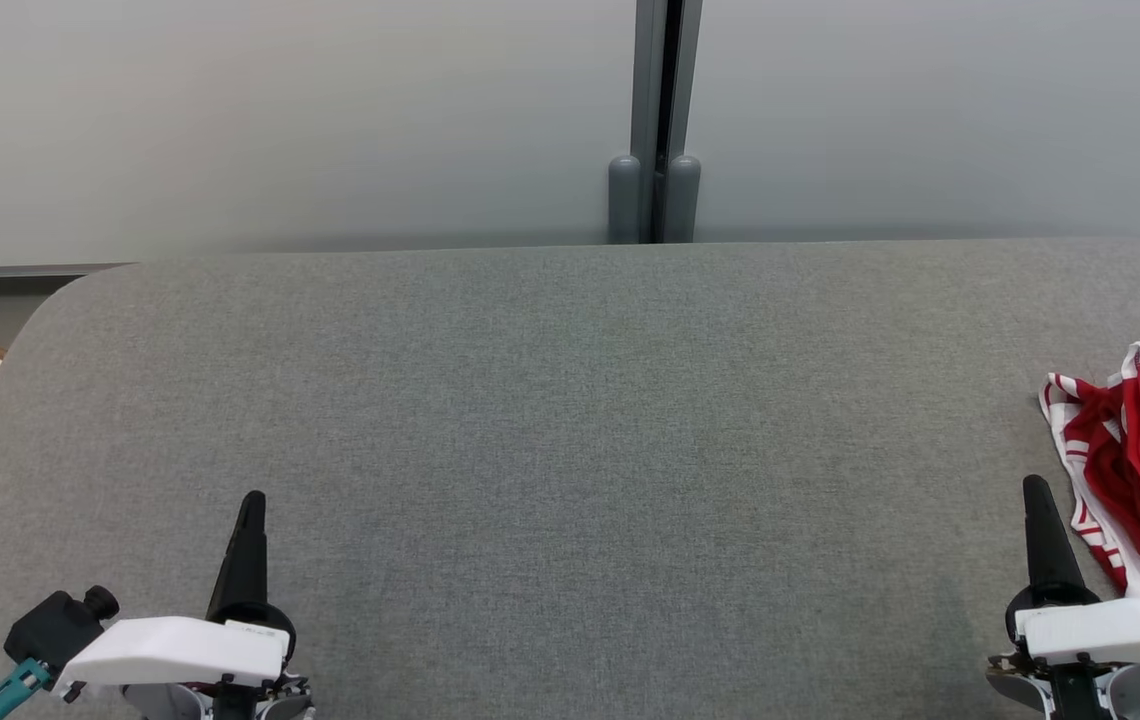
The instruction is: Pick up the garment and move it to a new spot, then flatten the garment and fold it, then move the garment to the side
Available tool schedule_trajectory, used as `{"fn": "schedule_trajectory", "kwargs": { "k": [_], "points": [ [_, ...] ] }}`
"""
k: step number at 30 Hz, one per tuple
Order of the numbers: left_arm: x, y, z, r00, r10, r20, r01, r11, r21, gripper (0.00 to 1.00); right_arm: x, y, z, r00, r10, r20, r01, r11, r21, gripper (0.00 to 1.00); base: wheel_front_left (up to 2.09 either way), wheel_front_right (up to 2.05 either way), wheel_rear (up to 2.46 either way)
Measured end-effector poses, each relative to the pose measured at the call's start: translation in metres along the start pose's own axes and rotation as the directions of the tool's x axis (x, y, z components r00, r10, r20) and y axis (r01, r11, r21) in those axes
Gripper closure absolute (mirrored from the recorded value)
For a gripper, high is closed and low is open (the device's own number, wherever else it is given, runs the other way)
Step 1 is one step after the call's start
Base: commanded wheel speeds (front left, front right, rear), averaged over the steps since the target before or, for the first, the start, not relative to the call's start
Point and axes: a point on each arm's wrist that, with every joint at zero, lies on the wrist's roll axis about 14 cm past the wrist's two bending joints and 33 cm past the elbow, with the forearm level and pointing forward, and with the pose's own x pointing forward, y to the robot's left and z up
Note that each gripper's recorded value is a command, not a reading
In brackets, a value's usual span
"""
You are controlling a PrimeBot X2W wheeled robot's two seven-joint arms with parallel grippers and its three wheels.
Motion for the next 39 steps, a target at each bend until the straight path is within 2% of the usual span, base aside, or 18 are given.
{"fn": "schedule_trajectory", "kwargs": {
  "k": [19, 39],
  "points": [
    [0.007, -0.005, 0.006, 1.000, -0.021, -0.005, 0.020, 0.984, -0.179, 1.00, 0.000, -0.001, 0.010, 1.000, -0.004, 0.016, 0.001, 0.980, 0.200, 1.00, 0.00, 0.00, 0.00],
    [0.012, -0.010, 0.010, 0.999, -0.050, -0.007, 0.045, 0.943, -0.330, 1.00, -0.002, -0.002, 0.020, 0.999, 0.000, 0.032, -0.012, 0.928, 0.372, 1.00, 0.00, 0.00, 0.00]
  ]
}}
